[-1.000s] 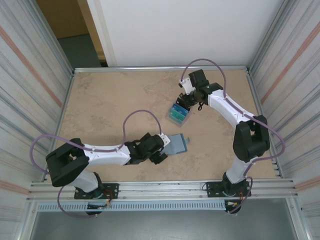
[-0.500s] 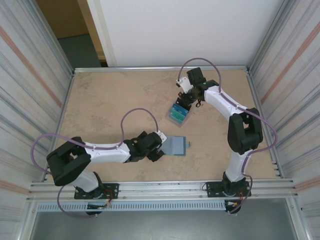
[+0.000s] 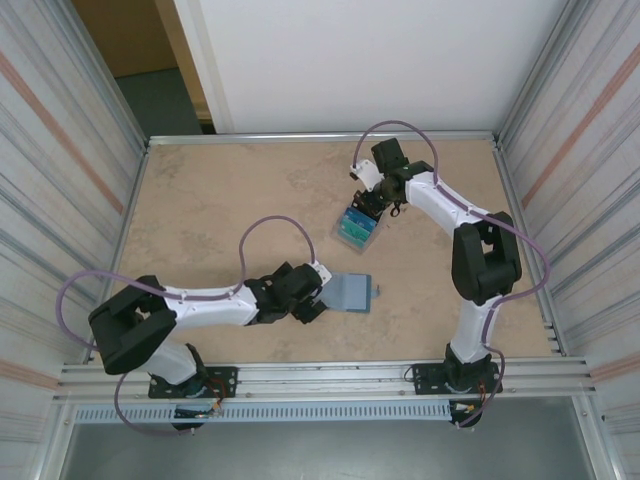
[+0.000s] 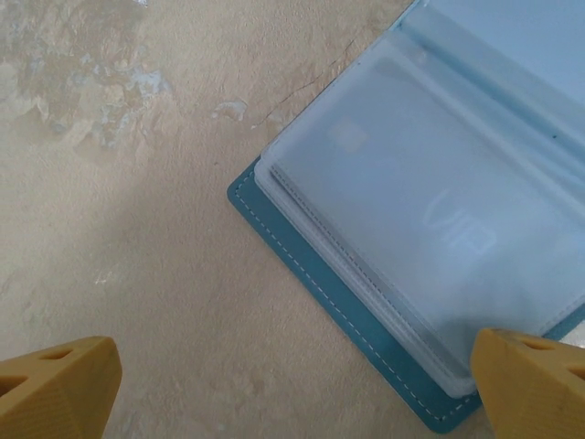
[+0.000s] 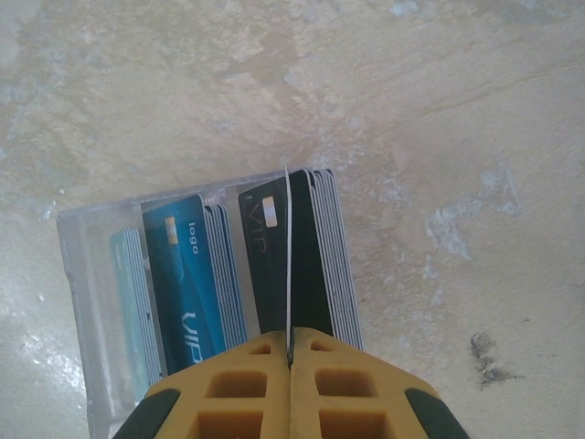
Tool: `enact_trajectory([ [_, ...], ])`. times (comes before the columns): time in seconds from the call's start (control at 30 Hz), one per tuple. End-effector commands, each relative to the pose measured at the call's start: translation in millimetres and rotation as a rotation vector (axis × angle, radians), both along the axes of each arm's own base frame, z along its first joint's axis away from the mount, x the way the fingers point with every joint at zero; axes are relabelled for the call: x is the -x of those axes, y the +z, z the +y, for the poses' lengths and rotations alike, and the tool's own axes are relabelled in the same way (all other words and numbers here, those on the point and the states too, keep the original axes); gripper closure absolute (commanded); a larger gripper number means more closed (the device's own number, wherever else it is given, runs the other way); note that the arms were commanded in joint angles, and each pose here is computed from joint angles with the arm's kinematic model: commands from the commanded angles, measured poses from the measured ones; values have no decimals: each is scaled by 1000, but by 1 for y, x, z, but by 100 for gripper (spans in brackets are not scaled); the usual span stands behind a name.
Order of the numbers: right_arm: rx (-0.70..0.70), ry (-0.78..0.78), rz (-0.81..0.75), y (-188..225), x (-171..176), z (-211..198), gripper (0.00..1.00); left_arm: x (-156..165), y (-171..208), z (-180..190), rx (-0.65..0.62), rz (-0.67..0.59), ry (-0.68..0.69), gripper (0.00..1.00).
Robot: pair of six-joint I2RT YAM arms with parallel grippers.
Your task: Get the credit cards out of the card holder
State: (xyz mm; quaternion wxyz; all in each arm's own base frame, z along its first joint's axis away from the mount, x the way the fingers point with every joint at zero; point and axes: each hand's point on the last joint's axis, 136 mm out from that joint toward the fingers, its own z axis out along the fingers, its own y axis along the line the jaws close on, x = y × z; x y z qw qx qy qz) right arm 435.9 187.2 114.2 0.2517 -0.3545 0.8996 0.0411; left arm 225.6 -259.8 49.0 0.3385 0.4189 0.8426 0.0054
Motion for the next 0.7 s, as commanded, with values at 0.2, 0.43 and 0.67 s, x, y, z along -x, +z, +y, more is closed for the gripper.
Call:
enact_trajectory([
  [0.2, 46, 13, 36, -3, 2, -7, 92, -5, 35, 4, 69, -61, 26, 1],
  [0.43, 9, -4, 8, 13, 3, -3, 79, -11, 61, 8, 145, -104, 96, 1],
  [0.67, -35, -137, -50, 41, 8, -8, 76, -24, 90, 29, 266, -149, 289, 1],
])
